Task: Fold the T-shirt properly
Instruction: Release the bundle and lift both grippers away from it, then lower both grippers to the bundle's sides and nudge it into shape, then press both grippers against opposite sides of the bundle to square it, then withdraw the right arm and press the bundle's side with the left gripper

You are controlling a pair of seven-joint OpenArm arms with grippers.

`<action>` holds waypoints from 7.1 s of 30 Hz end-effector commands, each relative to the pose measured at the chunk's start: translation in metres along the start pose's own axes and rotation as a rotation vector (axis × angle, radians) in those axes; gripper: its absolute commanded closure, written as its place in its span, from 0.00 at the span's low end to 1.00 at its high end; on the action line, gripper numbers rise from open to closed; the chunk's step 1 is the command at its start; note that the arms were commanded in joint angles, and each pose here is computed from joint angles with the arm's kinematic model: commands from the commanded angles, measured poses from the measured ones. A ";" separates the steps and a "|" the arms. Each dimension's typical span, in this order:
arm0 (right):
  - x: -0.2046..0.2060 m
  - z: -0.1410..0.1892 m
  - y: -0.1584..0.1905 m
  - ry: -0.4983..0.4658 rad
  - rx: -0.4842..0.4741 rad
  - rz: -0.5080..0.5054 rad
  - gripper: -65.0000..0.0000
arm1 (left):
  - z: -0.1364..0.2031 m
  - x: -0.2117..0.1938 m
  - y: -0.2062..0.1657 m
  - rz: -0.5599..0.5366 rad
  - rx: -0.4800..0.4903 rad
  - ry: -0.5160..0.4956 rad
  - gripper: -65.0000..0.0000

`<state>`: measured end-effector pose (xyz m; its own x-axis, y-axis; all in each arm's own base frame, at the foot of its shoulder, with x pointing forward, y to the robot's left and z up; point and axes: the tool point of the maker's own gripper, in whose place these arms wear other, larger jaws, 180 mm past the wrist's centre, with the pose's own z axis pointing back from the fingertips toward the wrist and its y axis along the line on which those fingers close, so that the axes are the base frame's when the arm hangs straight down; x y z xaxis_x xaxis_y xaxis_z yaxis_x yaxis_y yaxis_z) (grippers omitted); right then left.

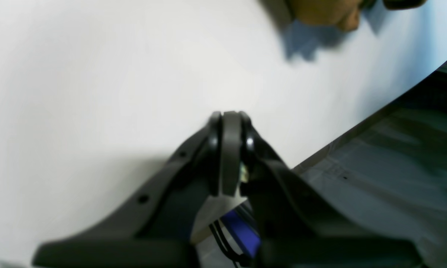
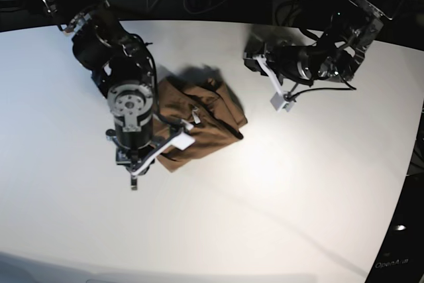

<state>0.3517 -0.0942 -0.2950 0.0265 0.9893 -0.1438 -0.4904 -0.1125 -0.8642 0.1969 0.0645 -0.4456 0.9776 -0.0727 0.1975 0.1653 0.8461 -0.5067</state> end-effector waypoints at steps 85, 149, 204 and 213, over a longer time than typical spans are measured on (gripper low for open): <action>-0.044 -0.019 0.157 0.090 0.600 -1.307 1.00 | -0.065 0.055 0.052 0.033 0.348 0.043 0.97; -0.067 0.048 0.145 0.021 0.458 -1.105 1.00 | -0.073 0.261 -0.016 -0.272 0.436 -0.512 0.97; -0.015 -0.039 0.080 -0.116 0.482 -1.059 1.00 | -0.076 0.183 0.012 -0.146 0.391 -0.398 0.97; -0.053 -0.040 0.074 -0.062 0.429 -0.994 1.00 | -0.023 0.165 0.037 -0.182 0.433 -0.406 0.97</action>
<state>0.3366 -0.1582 -0.3872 0.5734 0.6289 0.5252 -0.5566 0.7693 -0.3136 0.3769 0.0708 -0.4435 0.7536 -0.0936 0.6506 0.1812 0.9810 -0.0687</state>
